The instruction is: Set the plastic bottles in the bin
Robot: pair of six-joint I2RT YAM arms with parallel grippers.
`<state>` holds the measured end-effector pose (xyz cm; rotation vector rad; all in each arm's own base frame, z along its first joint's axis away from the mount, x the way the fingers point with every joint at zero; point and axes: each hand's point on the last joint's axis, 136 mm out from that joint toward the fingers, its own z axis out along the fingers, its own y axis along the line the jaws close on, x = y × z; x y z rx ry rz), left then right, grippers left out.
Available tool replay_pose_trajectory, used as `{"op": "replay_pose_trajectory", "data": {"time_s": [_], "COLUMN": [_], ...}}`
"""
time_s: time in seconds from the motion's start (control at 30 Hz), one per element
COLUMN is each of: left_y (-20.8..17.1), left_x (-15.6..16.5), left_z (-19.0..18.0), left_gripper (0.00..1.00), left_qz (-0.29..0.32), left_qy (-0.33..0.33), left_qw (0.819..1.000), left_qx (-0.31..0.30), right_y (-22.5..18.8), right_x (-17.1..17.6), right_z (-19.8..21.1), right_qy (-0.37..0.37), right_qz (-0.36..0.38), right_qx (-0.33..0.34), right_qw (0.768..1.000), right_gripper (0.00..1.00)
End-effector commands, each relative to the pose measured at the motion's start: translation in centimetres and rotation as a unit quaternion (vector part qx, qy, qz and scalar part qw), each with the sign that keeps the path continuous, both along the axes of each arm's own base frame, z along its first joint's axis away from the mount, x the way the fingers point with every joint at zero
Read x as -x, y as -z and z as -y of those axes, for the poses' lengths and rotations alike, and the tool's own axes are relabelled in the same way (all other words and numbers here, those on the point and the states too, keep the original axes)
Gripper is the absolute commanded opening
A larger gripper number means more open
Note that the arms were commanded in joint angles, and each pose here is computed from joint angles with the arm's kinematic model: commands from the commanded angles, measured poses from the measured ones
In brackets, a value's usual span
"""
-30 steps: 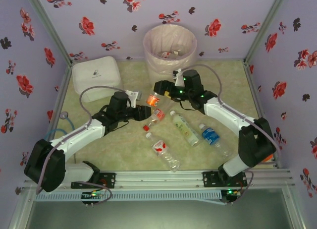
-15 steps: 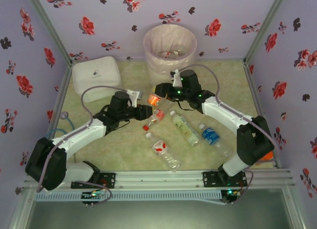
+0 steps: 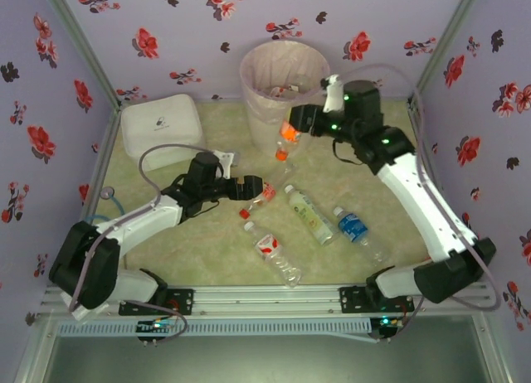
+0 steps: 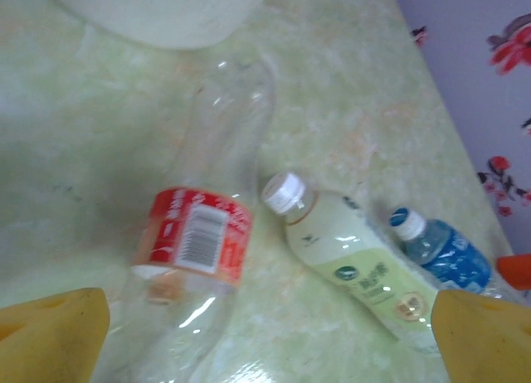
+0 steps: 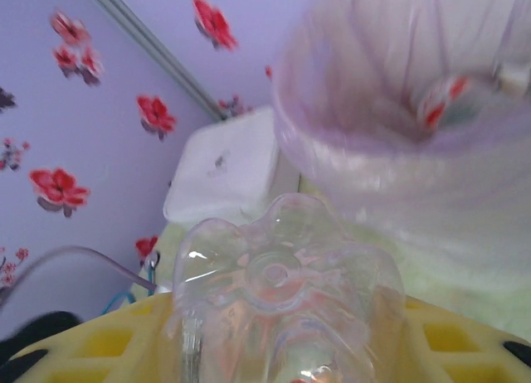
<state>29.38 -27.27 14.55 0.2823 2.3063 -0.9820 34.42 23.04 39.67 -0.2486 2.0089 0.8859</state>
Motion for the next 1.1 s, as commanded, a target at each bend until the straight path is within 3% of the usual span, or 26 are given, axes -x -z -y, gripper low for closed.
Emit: {"op": "replay_pose_trajectory", "data": {"time_s": [0.0, 0.1, 0.23, 0.37, 0.5, 0.7, 1.07], "left_y": [1.4, 2.0, 2.2, 3.1, 3.7, 3.7, 3.7], "left_x": [-0.7, -0.5, 0.3, 1.6, 2.7, 3.6, 3.6], "left_z": [-0.5, -0.5, -0.7, -1.1, -1.4, -1.3, -0.2], "left_gripper": [1.00, 1.00, 0.97, 0.88, 0.86, 0.80, 0.73], "left_qz": [-0.022, -0.031, -0.023, -0.035, -0.037, -0.034, -0.031], "left_qy": [-0.015, -0.011, -0.011, -0.014, -0.015, -0.010, 0.007], "left_qw": [0.999, 0.998, 0.997, 0.993, 0.989, 0.985, 0.983], "left_qx": [-0.030, -0.049, -0.076, -0.109, -0.140, -0.170, -0.183], "right_y": [-3.1, -6.7, -9.7, -9.5, -7.3, -2.6, 9.0], "right_x": [-0.3, -2.1, -6.0, -11.0, -16.3, -21.5, -24.2], "right_z": [2.8, 4.1, 5.1, 5.0, 3.7, 0.8, -3.3], "right_qy": [0.038, 0.073, 0.112, 0.139, 0.153, 0.137, 0.100], "right_qz": [0.059, 0.109, 0.157, 0.160, 0.141, 0.087, -0.021], "right_qx": [0.050, 0.045, 0.027, 0.034, 0.036, 0.023, 0.067], "right_qw": [0.996, 0.990, 0.981, 0.977, 0.978, 0.986, 0.993], "right_gripper": [0.19, 0.00, 0.00, 0.00, 0.00, 0.00, 0.00]}}
